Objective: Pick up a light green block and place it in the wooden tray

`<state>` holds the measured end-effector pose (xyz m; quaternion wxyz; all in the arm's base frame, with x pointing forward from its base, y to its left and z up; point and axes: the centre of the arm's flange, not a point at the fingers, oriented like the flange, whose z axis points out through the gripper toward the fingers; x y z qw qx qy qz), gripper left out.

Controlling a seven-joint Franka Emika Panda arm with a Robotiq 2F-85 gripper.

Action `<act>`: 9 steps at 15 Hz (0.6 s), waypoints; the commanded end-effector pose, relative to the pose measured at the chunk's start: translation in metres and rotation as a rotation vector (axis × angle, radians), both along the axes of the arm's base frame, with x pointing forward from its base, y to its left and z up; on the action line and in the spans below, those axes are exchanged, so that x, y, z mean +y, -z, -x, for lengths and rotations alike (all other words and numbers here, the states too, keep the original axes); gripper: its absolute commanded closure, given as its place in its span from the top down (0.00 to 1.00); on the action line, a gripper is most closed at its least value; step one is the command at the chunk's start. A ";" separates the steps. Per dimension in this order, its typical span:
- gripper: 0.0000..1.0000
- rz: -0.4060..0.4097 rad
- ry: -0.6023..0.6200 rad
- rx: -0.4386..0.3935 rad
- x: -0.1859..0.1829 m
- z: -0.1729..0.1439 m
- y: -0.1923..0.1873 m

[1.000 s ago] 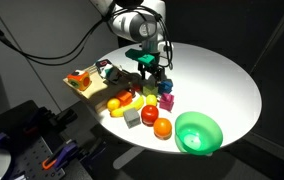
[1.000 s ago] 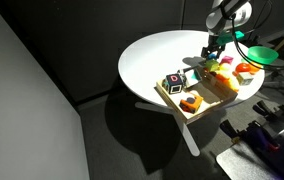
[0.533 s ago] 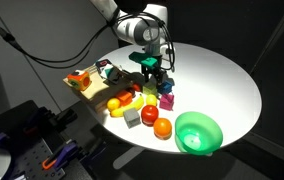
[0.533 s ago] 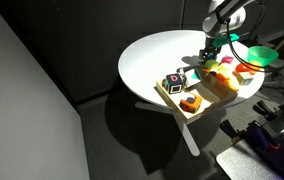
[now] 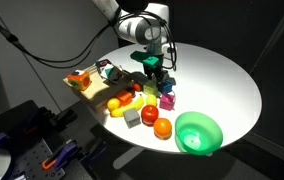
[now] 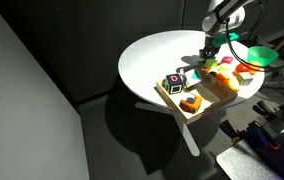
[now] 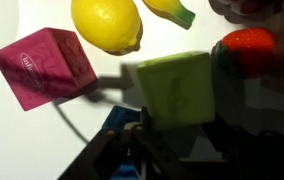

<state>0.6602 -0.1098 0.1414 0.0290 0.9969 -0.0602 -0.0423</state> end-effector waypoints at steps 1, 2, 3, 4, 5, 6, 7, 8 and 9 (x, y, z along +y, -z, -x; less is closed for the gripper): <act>0.31 0.008 0.004 0.004 -0.005 0.008 -0.032; 0.31 0.011 0.001 0.005 -0.006 0.010 -0.039; 0.31 0.012 -0.003 0.010 -0.008 0.014 -0.046; 0.31 0.015 -0.005 0.013 -0.009 0.017 -0.052; 0.31 0.015 -0.011 0.017 -0.010 0.022 -0.057; 0.31 0.012 -0.017 0.022 -0.010 0.028 -0.062; 0.31 0.008 -0.024 0.026 -0.010 0.035 -0.067; 0.31 0.000 -0.034 0.023 -0.010 0.041 -0.071; 0.31 -0.011 -0.045 0.019 -0.009 0.048 -0.074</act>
